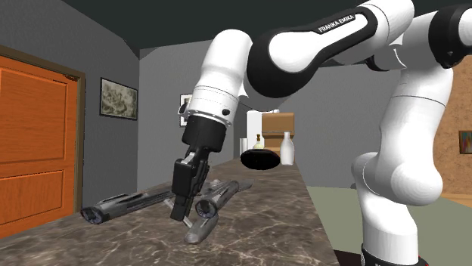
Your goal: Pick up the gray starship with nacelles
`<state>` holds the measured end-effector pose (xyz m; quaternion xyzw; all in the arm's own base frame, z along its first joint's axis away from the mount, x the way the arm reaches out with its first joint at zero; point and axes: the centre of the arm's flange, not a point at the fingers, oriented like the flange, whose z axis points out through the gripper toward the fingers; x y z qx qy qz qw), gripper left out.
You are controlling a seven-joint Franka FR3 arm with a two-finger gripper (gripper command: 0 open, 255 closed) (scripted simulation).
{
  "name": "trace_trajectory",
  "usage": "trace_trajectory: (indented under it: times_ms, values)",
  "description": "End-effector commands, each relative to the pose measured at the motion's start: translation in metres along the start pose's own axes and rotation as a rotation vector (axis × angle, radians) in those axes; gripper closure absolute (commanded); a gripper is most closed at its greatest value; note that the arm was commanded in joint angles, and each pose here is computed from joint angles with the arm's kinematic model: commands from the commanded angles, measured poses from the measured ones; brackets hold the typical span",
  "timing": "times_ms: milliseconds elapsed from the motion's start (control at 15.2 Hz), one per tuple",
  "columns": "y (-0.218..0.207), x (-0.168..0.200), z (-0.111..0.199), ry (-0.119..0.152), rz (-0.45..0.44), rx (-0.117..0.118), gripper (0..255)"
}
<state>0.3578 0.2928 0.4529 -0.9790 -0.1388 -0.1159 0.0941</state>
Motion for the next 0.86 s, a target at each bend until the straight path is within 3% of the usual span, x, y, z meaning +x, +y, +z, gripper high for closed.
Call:
trace_trajectory:
  times_ms: [0,792]
  values:
    - [-0.002,0.003,-0.01,0.001,0.0,0.0,255]
    - [-0.011,0.016,-0.061,0.001,0.0,0.0,255]
